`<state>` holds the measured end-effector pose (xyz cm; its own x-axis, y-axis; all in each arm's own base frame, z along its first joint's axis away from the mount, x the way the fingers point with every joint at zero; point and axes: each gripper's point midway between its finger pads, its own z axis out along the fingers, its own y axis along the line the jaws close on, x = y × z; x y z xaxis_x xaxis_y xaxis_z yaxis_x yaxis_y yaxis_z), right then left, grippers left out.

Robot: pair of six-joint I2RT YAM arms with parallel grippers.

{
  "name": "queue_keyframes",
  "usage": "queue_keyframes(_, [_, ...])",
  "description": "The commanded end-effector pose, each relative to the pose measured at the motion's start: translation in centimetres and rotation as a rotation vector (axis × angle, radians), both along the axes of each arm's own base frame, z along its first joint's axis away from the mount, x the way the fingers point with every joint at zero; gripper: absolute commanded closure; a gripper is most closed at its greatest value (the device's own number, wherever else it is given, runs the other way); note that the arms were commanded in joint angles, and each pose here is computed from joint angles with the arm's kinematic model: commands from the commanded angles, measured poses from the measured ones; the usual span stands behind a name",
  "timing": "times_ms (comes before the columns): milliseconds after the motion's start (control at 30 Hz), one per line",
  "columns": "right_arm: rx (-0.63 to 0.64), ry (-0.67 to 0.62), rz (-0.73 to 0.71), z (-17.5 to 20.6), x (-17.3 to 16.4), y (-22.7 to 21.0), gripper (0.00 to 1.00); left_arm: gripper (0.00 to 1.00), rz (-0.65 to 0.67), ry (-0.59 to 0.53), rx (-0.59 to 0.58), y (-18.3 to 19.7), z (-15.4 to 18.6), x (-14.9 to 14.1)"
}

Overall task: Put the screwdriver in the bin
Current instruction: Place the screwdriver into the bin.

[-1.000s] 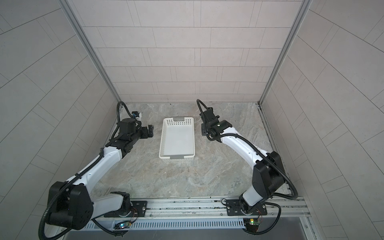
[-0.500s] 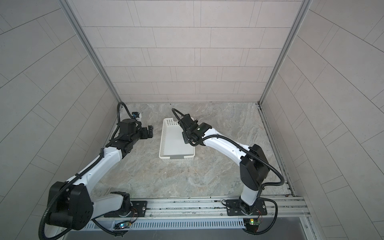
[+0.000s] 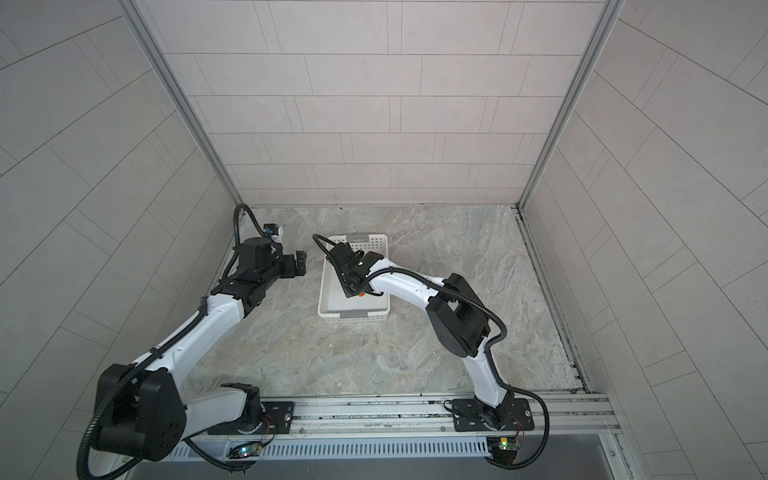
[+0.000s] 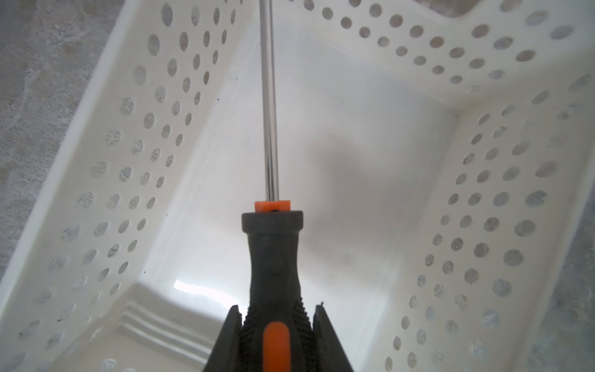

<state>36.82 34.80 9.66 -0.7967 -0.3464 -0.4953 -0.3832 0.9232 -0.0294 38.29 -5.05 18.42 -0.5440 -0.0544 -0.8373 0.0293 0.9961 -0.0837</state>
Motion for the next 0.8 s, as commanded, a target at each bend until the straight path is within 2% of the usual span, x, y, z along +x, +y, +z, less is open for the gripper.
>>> queue_keyframes(0, [-0.007,-0.005,-0.019,-0.5,0.6,0.5,0.94,0.00,-0.004,-0.030,-0.003,-0.1,0.6,0.1])
queue_keyframes(267, [-0.054,0.002,-0.033,-2.2,1.1,0.3,0.93,0.00,-0.008,-0.027,-0.005,-0.2,0.5,0.1])
queue_keyframes(767, [-0.106,0.004,-0.057,-3.5,1.7,-1.4,0.80,0.00,-0.023,-0.009,-0.015,-0.6,0.0,0.2])
